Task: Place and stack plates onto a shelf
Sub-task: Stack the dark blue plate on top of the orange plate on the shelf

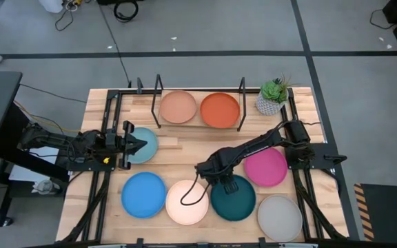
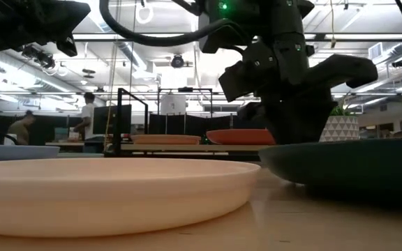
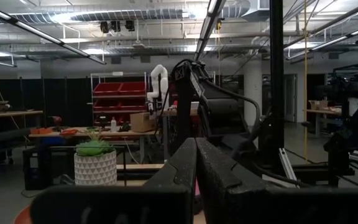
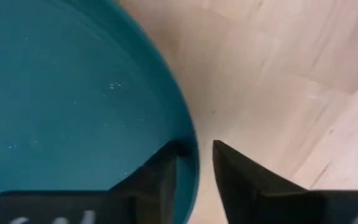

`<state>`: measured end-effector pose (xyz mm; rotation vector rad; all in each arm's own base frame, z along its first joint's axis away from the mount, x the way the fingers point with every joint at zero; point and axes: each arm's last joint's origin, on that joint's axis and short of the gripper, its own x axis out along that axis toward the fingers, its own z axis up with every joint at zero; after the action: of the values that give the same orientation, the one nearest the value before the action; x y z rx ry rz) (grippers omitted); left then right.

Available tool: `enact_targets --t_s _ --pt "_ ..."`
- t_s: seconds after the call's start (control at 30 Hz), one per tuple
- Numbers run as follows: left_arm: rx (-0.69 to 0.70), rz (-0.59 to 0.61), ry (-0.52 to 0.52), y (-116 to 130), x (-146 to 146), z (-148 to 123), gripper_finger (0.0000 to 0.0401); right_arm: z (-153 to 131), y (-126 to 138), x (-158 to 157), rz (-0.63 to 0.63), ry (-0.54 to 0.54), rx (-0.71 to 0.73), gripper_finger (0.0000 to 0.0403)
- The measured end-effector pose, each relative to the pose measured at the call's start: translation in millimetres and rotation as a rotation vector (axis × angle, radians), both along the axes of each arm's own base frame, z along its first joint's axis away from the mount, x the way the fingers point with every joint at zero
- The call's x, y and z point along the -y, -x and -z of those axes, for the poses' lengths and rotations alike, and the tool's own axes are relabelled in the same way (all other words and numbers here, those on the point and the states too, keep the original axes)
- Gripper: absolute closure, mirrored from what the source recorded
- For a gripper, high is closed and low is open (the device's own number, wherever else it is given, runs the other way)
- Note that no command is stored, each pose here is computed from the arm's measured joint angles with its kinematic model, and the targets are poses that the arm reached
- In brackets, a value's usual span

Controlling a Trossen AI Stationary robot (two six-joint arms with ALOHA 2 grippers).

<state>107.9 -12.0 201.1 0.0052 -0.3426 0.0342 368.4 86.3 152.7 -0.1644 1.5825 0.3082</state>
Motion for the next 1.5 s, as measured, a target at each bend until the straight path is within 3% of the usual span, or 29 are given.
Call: enact_targets --t_s 0.23,0.4,0.7,1.1,1.27,1.5 --pt "-0.001 0.0 0.0 0 0 0 0.0385 -3 1 5 -0.022 -0.018 -0.022 0.0388" --pt "-0.001 0.0 0.0 0 0 0 0.0385 -18 -4 18 -0.008 -0.011 -0.057 0.0384" --pt "-0.003 -0.001 -0.003 0 0 0 0.0385 -77 -20 54 -0.047 0.011 -0.028 0.0387" --pt "-0.009 0.0 -0.002 0 0 1 0.0385 -149 -24 184 0.011 0.073 0.206 0.0384" --pt "-0.008 -0.001 -0.002 0 0 1 0.0385 -165 -8 253 0.204 0.128 0.312 0.0385" --pt "-0.009 -0.009 -0.026 0 0 1 0.0385 -169 29 330 0.502 0.186 0.357 0.0385"
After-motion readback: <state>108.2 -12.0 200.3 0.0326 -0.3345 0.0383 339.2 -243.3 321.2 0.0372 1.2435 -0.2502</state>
